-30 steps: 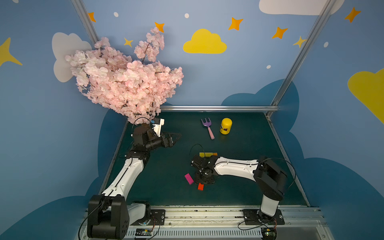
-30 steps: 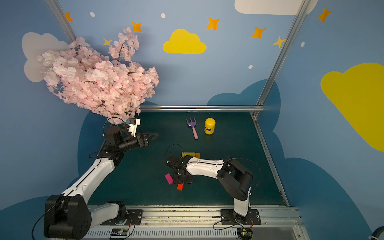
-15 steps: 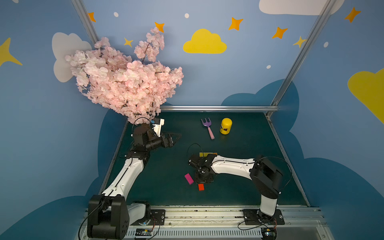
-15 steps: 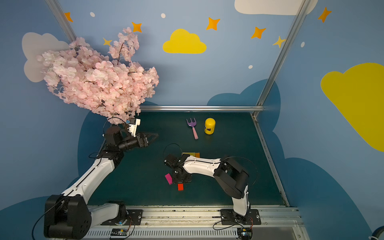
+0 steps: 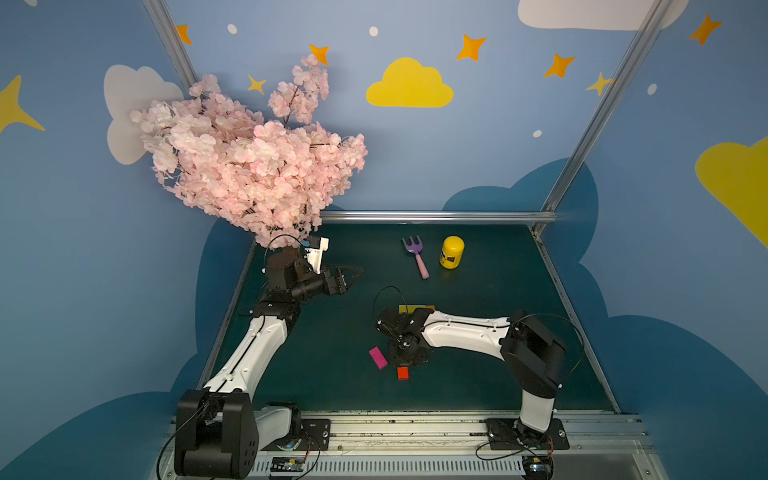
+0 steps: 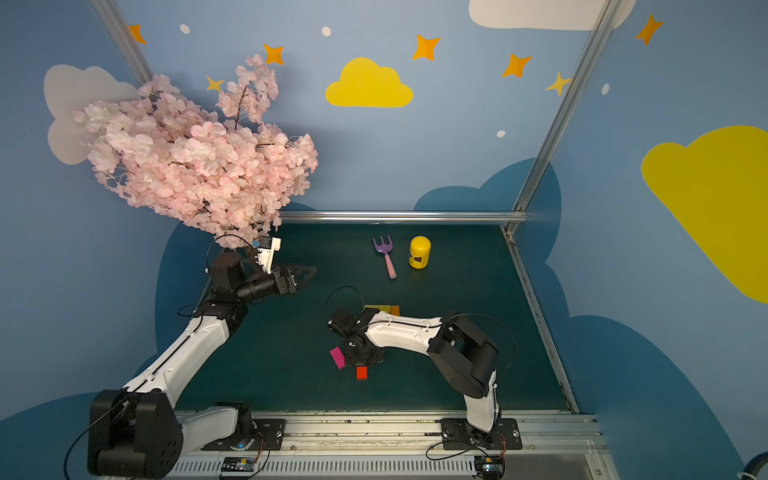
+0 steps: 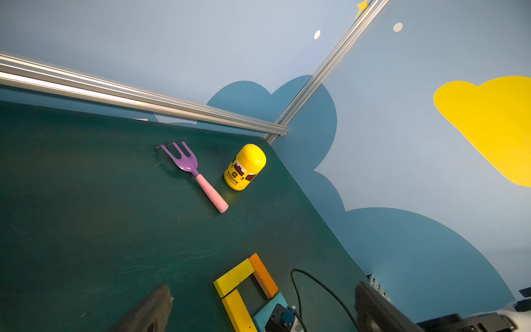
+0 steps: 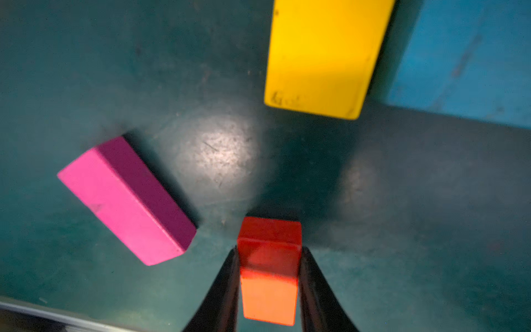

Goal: Assemble the letter p with building blocks
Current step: Assemble the building block at the center of the board.

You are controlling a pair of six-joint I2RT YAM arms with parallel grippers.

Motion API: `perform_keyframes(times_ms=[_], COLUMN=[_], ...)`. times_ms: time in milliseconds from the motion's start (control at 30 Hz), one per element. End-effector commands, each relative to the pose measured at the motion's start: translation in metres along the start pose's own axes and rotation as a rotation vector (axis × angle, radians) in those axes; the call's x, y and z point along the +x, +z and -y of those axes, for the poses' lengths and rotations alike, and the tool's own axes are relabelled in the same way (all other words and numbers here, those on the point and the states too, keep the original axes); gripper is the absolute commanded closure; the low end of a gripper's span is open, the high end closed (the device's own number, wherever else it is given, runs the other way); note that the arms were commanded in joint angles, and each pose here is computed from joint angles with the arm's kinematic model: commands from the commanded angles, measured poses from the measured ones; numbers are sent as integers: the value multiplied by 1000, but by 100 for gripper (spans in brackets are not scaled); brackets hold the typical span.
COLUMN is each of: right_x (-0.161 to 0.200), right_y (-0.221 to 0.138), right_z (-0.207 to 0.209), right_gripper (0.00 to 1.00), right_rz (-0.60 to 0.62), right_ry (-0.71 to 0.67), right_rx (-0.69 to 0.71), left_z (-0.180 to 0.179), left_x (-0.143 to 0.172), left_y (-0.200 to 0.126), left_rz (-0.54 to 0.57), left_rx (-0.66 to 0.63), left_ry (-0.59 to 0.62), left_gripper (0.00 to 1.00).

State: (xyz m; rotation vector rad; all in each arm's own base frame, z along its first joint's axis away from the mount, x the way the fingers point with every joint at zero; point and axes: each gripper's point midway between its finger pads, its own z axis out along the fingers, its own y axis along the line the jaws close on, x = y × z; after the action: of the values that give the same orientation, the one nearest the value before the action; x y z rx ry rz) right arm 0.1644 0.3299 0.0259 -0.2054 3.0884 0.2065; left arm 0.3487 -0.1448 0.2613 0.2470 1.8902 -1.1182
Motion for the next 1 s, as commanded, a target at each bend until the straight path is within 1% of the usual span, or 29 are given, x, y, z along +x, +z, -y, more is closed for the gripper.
perform_keyframes(times_ms=[0,400,967], right_x=[-13,-32,-44], right_y=[-8,-8,2], right_z=[9,12,10], right_gripper=[69,69,69], right_rz=[54,104,107], right_ry=[21,45,64], right_rx=[27,29,27], left_z=[1,1,0], left_x=[2,1,2], left_y=[-1,-1,-1], left_rz=[1,0,-4], left_rx=[10,13,1], left_ry=[2,0,0], left_gripper=[0,0,0])
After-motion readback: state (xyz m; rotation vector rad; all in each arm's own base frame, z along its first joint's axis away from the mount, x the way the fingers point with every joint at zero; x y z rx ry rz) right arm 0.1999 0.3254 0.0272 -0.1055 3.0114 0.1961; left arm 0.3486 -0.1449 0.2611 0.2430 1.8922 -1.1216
